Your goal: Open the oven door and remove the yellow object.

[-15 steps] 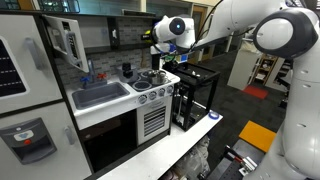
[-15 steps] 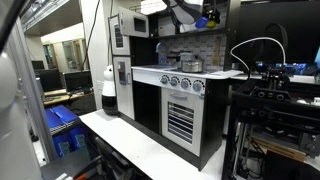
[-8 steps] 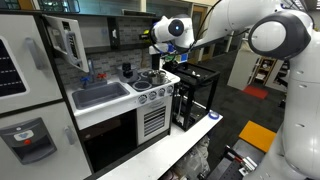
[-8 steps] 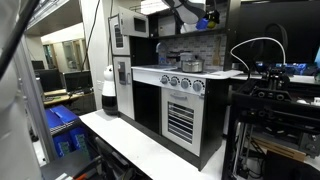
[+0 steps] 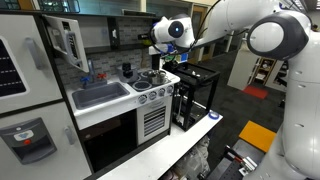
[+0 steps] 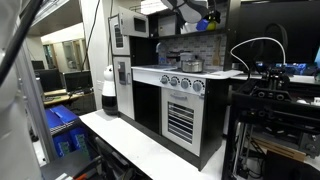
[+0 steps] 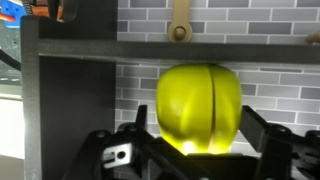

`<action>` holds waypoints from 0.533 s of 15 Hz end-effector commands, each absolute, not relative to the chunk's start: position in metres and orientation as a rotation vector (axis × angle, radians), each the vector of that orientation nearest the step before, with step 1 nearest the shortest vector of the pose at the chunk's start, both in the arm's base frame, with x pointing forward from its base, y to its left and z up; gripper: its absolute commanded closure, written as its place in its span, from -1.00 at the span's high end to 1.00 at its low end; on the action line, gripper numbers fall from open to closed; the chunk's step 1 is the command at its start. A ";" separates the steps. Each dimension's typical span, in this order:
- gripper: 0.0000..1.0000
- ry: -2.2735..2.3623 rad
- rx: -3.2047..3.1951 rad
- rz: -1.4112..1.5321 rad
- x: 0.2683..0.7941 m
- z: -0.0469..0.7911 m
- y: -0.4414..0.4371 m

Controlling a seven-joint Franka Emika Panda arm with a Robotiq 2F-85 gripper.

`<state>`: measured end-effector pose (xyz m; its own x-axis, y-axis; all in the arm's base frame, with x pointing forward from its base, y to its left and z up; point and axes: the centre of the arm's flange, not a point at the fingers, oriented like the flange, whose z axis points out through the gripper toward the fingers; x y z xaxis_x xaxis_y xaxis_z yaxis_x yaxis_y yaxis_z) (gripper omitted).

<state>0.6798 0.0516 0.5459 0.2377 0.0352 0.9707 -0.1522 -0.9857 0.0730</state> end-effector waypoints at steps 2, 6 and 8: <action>1.00 -0.087 2.332 1.882 0.676 0.541 0.047; 1.00 -0.117 2.331 1.883 0.655 0.560 0.056; 1.00 -0.127 2.328 1.895 0.636 0.577 0.062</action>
